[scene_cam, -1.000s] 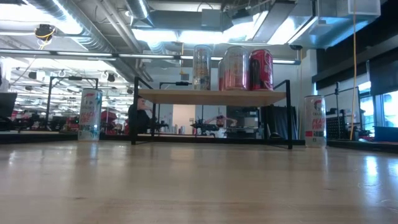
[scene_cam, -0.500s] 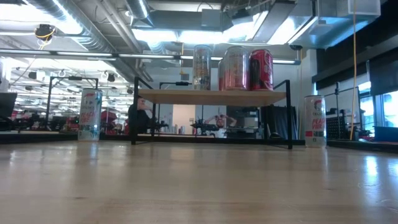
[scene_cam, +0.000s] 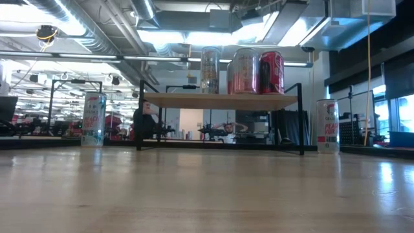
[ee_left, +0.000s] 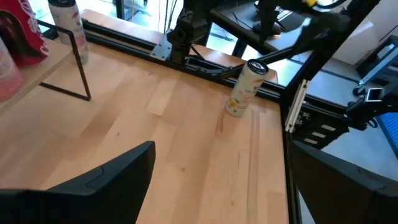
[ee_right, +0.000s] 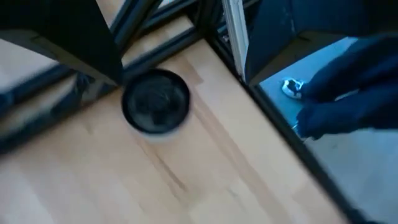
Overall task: Place canned beverage on shelf
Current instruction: Put the white yellow soda can on the shelf aligned with the other white yellow soda can
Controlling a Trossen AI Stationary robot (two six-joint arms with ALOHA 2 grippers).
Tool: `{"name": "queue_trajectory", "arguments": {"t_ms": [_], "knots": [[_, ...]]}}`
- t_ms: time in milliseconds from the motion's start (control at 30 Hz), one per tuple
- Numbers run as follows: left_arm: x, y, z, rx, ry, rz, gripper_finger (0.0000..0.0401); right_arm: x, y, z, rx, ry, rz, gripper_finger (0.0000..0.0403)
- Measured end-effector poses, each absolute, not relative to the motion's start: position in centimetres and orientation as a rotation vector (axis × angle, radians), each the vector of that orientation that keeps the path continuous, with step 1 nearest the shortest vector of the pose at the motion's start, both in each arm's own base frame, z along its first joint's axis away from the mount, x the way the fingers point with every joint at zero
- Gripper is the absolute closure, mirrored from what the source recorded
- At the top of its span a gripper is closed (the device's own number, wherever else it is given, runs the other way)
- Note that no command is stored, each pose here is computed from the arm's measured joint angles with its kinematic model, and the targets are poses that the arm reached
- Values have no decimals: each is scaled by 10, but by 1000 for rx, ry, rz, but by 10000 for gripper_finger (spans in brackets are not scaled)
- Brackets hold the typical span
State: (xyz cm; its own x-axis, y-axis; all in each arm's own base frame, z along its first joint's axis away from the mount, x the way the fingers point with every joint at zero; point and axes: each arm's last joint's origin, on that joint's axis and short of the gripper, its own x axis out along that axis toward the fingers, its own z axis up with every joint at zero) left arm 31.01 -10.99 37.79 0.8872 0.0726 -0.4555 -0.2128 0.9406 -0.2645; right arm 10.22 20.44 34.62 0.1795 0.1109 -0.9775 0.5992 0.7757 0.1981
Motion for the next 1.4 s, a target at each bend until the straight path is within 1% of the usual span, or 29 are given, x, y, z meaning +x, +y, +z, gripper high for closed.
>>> {"name": "queue_trajectory", "arguments": {"t_ms": [100,233,400,600,833,900,967,1100,1133,1233,1400], "knots": [[309,-112,378,-313,457,147,48,102,205,332,738,1391,-522,78],[309,-114,378,-312,458,143,48,102,204,317,799,1365,-648,78],[309,-113,378,-311,459,143,48,103,207,306,828,1367,-655,78],[309,-113,378,-311,459,143,48,102,205,286,823,1370,-716,78],[309,-113,378,-311,460,143,48,103,207,265,797,1374,-667,78],[309,-113,378,-312,461,140,48,103,208,259,790,1378,-656,85],[310,-114,380,-324,435,132,48,104,208,256,765,1373,-613,104],[313,-115,387,-354,364,112,48,104,208,252,699,1357,-545,167],[313,-115,387,-351,361,111,48,104,207,252,677,1362,-526,177],[313,-115,387,-344,361,124,48,105,208,254,589,1369,-445,177],[312,-114,384,-281,394,129,48,124,208,275,430,1256,-250,177]]}}
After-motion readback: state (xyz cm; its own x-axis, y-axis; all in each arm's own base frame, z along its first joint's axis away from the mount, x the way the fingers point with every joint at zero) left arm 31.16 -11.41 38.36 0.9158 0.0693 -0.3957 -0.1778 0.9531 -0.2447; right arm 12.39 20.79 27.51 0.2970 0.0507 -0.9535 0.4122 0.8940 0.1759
